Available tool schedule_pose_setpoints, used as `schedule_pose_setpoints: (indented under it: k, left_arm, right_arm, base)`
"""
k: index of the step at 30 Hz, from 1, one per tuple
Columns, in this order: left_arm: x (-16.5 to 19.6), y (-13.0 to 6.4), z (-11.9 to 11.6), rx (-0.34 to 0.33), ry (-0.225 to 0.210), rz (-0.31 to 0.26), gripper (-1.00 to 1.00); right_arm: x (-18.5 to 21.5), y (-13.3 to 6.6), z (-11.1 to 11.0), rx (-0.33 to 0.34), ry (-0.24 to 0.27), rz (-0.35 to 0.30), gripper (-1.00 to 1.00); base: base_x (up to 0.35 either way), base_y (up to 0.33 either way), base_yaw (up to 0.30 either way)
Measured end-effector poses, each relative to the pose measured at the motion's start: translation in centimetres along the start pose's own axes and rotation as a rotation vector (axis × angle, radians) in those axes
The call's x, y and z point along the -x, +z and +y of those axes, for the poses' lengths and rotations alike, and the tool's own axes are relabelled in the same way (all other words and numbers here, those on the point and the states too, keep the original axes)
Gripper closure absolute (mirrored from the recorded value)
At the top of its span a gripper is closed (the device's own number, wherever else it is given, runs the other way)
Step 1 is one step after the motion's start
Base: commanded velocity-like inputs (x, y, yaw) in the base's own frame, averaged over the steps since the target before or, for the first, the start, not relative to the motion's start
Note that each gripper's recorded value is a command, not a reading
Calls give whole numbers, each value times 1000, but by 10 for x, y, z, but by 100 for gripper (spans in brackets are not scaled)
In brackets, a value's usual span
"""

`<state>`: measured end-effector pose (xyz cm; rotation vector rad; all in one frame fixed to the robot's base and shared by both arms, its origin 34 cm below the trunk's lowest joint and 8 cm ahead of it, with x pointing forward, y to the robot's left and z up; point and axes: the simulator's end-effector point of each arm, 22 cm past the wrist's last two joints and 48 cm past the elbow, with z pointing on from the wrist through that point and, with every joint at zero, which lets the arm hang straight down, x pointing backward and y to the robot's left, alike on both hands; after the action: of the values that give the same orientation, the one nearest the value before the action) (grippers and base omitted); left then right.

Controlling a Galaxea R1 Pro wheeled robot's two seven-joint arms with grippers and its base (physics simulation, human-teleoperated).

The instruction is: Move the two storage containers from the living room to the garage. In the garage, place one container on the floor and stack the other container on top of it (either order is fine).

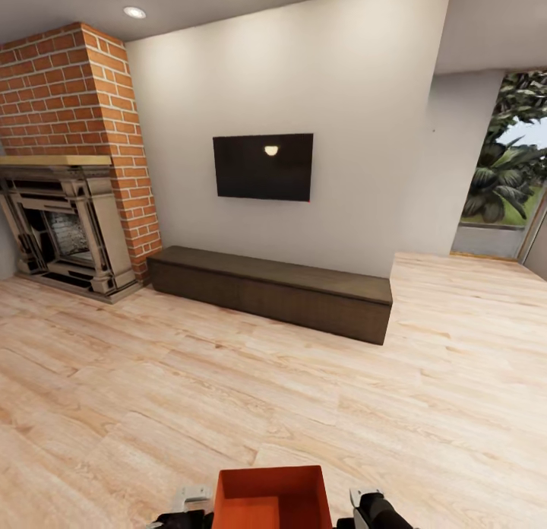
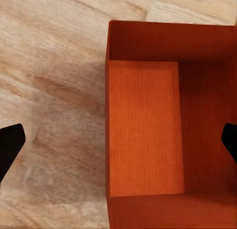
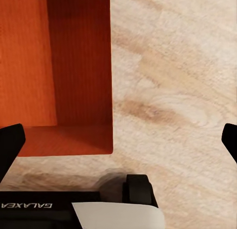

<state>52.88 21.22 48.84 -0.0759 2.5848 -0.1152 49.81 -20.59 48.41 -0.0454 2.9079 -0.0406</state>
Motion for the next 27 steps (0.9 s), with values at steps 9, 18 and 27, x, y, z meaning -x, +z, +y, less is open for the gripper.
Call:
schedule_pose_setpoints:
  k: [9, 18, 27]
  left_arm:
    - [24, 15, -2, -6, -1, -34, -100]
    - [21, 28, -1, -10, 3, -50, -100]
    - [12, 42, 1, -10, 6, -57, -100]
  right_arm:
    - [4, 13, 6, 6, -2, -13, -100]
    - [-3, 30, 8, 6, -3, -12, -100]
    - [17, 39, 7, 3, -3, -46, -100]
  base:
    - [0, 0, 0]
    - [0, 0, 0]
    - [0, 0, 0]
